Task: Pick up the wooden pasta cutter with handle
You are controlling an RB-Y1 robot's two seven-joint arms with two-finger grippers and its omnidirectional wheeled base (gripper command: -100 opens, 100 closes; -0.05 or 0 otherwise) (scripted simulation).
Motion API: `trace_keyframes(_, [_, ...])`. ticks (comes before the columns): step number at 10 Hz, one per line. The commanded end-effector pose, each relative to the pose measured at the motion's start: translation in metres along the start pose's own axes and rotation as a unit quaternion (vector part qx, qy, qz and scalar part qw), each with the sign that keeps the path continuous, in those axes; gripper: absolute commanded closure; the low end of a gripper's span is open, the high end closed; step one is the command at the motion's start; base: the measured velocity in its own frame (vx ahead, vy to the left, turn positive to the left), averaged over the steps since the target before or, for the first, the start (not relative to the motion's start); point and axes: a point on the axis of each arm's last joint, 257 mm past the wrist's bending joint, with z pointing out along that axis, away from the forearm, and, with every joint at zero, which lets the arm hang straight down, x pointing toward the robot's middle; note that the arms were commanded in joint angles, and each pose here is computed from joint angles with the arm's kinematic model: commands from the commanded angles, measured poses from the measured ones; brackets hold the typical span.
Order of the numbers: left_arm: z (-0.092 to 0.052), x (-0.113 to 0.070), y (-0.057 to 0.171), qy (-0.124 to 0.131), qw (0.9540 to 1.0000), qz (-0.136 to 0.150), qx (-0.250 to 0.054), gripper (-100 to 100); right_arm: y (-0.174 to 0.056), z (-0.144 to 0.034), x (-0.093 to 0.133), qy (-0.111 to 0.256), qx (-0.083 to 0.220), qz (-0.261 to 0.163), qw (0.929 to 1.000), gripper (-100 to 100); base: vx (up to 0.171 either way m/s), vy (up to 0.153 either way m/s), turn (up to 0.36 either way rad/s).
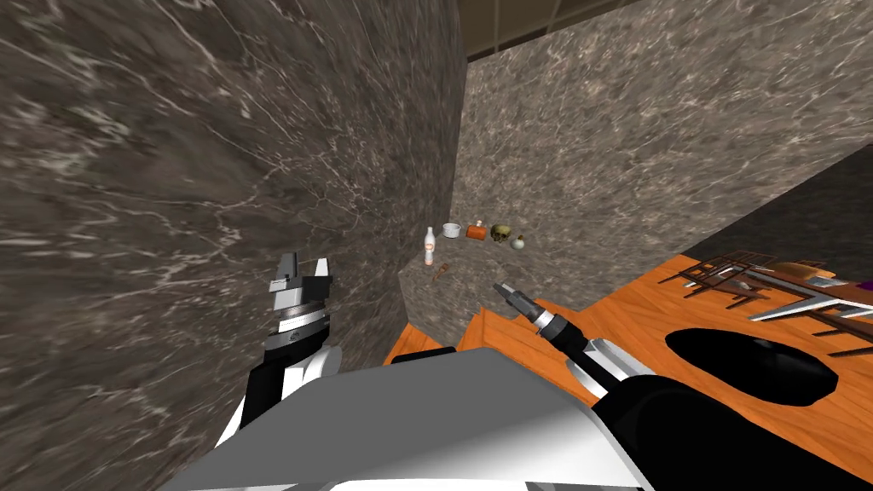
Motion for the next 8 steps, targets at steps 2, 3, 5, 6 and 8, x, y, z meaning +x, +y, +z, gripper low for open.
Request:
trace_keyframes(2, [0.0, 0.0, 0.0, 0.0, 1.0, 0.0, 0.0, 0, -0.02, -0.012, 0.005, 0.045, 0.02, -0.044, 0.9978, -100, -0.019, -0.021, 0.111])
trace_keyframes(3, [0.0, 0.0, 0.0, 0.0, 1.0, 0.0, 0.0, 0, -0.019, -0.011, 0.005, 0.055, 0.016, -0.053, 0.997, -100, -0.043, -0.052, 0.165])
trace_keyframes(5, [0.0, 0.0, 0.0, 0.0, 1.0, 0.0, 0.0, 0, -0.038, -0.023, 0.007, 0.09, 0.035, -0.086, 0.9916, -100, -0.02, -0.021, 0.156])
trace_keyframes(6, [0.0, 0.0, 0.0, 0.0, 1.0, 0.0, 0.0, 0, -0.037, -0.021, 0.007, 0.1, 0.03, -0.095, 0.99, -100, -0.036, -0.043, 0.164])
trace_keyframes(8, [0.0, 0.0, 0.0, 0.0, 1.0, 0.0, 0.0, 0, -0.055, -0.034, 0.007, 0.135, 0.048, -0.128, 0.9813, -100, -0.022, -0.025, 0.127])
